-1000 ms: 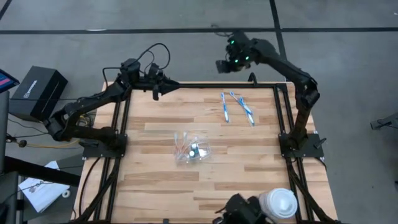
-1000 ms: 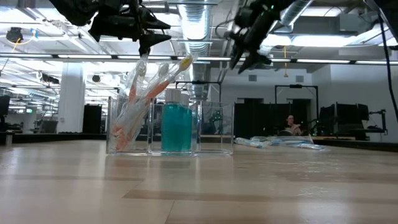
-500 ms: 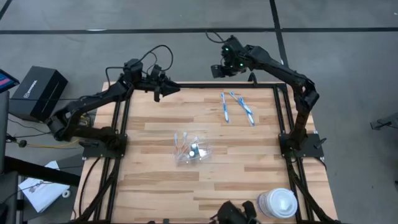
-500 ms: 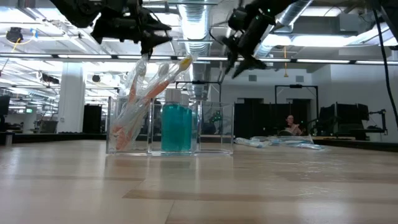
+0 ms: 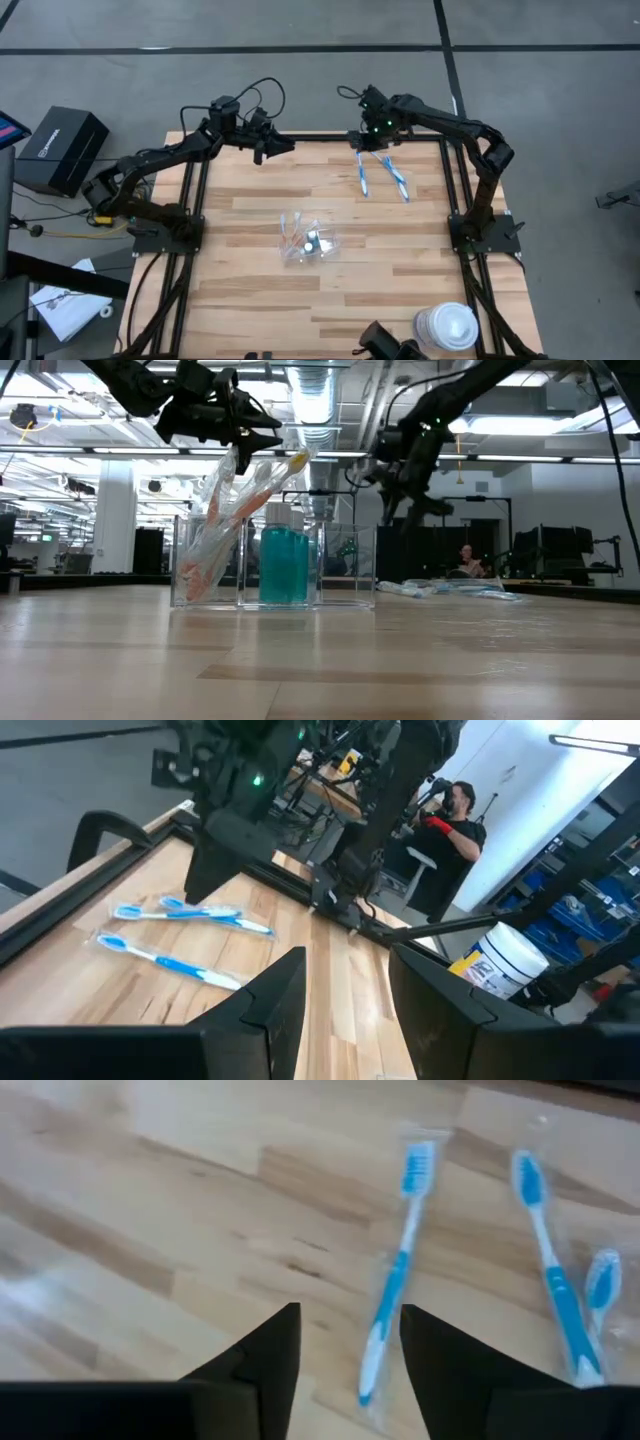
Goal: Pick & Place toothbrushing station
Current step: Put the top left blue toothbrush into the transparent organizer
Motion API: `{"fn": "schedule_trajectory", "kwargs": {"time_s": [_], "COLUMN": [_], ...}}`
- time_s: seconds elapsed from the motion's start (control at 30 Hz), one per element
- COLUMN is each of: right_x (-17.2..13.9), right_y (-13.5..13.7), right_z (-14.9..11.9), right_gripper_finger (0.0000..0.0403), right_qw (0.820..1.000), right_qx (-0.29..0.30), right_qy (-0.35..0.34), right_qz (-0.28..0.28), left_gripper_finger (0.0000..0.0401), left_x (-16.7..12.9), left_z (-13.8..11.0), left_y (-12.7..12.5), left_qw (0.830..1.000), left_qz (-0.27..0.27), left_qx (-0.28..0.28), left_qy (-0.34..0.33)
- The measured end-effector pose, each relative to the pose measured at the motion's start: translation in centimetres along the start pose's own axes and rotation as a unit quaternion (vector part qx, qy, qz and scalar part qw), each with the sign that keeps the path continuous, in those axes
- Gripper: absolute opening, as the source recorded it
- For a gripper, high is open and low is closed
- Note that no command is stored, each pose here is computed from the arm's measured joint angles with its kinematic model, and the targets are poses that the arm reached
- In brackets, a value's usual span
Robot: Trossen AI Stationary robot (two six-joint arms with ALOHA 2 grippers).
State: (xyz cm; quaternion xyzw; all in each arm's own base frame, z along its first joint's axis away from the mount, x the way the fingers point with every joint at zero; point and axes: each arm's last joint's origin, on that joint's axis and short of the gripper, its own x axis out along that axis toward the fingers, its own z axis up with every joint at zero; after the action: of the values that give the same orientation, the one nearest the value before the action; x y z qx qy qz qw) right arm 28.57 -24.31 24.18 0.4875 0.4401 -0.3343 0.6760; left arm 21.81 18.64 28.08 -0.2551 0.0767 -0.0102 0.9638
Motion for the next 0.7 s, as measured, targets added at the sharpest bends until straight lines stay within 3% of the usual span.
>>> {"fn": "schedule_trajectory", "kwargs": {"time_s": [0.3,0.47,0.7], "right_x": [1.7,2.0,4.5], "right_y": [-1.2,-1.6,-2.0], "right_z": [-0.3,0.5,1.0], "right_gripper_finger": [0.0204,0.0201,0.0181], "right_qw": [1.0,0.999,0.997], "right_qx": [0.022,0.033,0.049], "right_qy": [-0.002,-0.015,0.034], "right_qz": [-0.003,0.009,0.049], "left_gripper_finger": [0.014,0.014,0.014], "left_x": [0.0,0.0,0.0], "left_z": [0.0,0.0,0.0], "left_y": [0.0,0.1,0.1], "left_qw": [1.0,1.0,1.0], "left_qz": [0.009,0.017,0.019], "left_qx": [0.0,-0.001,-0.007], "left_qy": [-0.003,-0.006,-0.007]}}
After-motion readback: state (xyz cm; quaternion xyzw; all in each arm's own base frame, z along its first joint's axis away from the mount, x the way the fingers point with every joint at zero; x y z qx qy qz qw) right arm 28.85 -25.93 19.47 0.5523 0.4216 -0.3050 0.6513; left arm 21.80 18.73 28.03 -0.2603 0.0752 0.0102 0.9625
